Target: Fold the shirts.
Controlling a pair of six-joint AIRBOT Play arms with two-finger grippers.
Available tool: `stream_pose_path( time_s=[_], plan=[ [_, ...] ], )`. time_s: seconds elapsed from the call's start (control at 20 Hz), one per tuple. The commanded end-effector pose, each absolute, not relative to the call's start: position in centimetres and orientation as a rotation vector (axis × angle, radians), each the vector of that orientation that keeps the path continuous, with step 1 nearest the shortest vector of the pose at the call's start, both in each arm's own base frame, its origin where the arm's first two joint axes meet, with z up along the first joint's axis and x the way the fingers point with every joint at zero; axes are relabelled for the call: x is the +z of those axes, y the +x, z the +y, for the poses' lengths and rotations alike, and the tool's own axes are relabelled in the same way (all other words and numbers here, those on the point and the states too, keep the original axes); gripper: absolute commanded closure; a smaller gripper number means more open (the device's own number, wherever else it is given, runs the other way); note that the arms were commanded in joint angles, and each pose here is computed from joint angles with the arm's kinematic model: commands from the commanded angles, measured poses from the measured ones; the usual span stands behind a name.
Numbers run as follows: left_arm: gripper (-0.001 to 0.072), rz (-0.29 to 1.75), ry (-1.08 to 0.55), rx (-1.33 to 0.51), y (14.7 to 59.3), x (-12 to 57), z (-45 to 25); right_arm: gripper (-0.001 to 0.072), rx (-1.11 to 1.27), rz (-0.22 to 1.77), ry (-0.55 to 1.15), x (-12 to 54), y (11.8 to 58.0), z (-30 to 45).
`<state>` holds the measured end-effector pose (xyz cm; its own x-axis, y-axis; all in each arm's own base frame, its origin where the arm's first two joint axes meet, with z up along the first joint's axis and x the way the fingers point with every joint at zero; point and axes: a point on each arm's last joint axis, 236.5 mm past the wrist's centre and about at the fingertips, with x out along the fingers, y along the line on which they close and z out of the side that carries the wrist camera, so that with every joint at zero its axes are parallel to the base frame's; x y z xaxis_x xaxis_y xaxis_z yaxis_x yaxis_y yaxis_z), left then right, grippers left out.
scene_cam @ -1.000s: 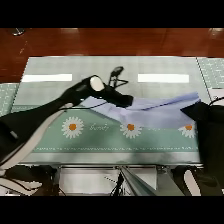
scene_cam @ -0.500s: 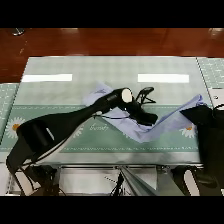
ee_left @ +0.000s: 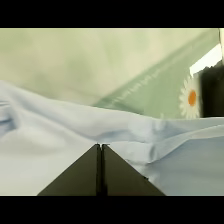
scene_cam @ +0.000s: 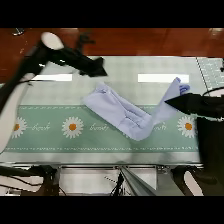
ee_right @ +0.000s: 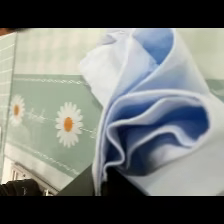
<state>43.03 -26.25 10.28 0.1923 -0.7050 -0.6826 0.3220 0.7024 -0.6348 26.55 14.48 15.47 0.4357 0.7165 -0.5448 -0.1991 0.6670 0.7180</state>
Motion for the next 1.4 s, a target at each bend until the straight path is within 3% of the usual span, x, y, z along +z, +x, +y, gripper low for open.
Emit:
stream_pose_path(
  time_s=[0.0,0.15,0.3,0.55,0.75,0.8,0.85,0.9,1.05,1.15,1.25,1.35],
  plan=[
    [0.0687,0.979,-0.326,-0.591,42.7,17.0,-15.8,0.0695,0.747,0.948,0.559,16.2,30.1,20.6],
    [0.0686,0.852,-0.306,-0.53,38.1,19.6,-12.7,0.0695,0.85,1.025,0.474,14.1,32.9,28.4],
    [0.0686,0.796,-0.334,-0.482,33.2,17.5,-12.1,0.0695,0.905,1.101,0.433,9.9,36.1,35.4],
    [0.0686,0.964,-0.457,-0.437,25.5,7.4,-12.6,0.0695,0.9,1.197,0.45,3.1,40.5,40.8],
    [0.0686,1.089,-0.511,-0.402,22.8,1.5,-12.7,0.0691,0.895,1.201,0.567,1.9,42.9,43.1],
    [0.0686,1.096,-0.518,-0.391,22.7,0.8,-12.6,0.0481,0.883,1.181,0.619,2.1,43.7,43.5],
    [0.0686,1.1,-0.522,-0.383,22.6,0.3,-12.5,0.0183,0.872,1.158,0.659,2.6,44.4,43.7],
    [0.0686,1.1,-0.522,-0.381,22.6,0.2,-12.4,0.0083,0.858,1.123,0.682,3.4,45.4,43.4],
    [0.0686,1.1,-0.523,-0.382,22.6,0.3,-12.5,0.0083,0.873,1.077,0.719,8.1,47.3,39.1],
    [0.0686,1.1,-0.522,-0.382,22.6,0.3,-12.5,0.0086,0.933,1.116,0.653,11.4,45.8,33.8],
    [0.0686,1.099,-0.522,-0.381,22.7,0.3,-12.4,0.0095,0.913,1.232,0.418,12.0,41.9,26.8],
    [0.0686,1.092,-0.522,-0.378,22.8,0.3,-12.4,0.0095,0.641,1.342,0.185,10.0,38.5,18.5]
  ],
)
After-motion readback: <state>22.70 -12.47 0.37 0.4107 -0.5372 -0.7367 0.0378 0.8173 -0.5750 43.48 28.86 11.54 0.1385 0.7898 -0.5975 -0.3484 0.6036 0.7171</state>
